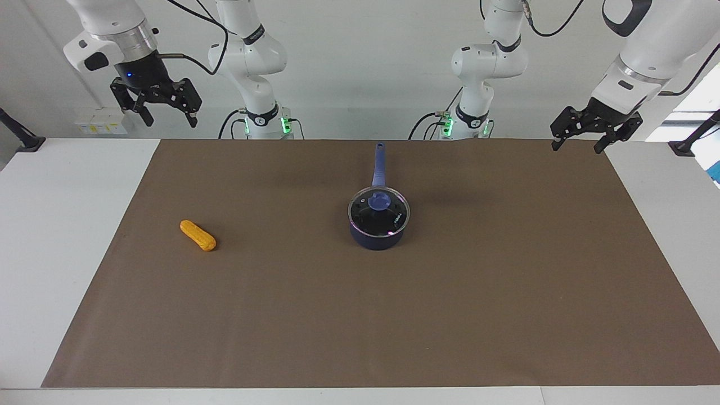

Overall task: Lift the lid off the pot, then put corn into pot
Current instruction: 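Move the left gripper toward the glass lid on the pot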

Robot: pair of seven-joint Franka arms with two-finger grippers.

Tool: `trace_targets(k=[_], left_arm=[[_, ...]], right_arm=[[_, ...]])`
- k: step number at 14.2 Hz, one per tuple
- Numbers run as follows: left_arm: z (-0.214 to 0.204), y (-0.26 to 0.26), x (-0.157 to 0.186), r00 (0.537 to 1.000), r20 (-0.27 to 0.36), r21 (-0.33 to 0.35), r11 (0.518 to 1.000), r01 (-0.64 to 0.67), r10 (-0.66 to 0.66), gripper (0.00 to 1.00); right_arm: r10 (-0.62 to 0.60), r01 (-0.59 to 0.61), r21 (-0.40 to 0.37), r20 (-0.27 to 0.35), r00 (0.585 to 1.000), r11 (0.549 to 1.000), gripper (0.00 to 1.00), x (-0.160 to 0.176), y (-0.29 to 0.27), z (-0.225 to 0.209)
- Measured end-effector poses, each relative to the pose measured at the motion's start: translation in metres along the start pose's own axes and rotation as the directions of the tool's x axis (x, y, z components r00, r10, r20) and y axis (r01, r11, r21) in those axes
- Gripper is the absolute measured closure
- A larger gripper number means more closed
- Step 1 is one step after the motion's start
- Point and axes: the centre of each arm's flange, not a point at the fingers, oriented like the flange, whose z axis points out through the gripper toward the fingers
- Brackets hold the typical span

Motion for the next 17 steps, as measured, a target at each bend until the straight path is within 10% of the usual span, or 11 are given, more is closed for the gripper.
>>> trace_targets(k=[17], left_arm=[[0.024,0.022,0.007,0.998,0.039,-0.005,0.999,-0.043,0.043,0.00]], right_arm=[[-0.003,0.002,-0.005,-0.031,1.000,1.000,0.00,0.003,0.000,-0.003]])
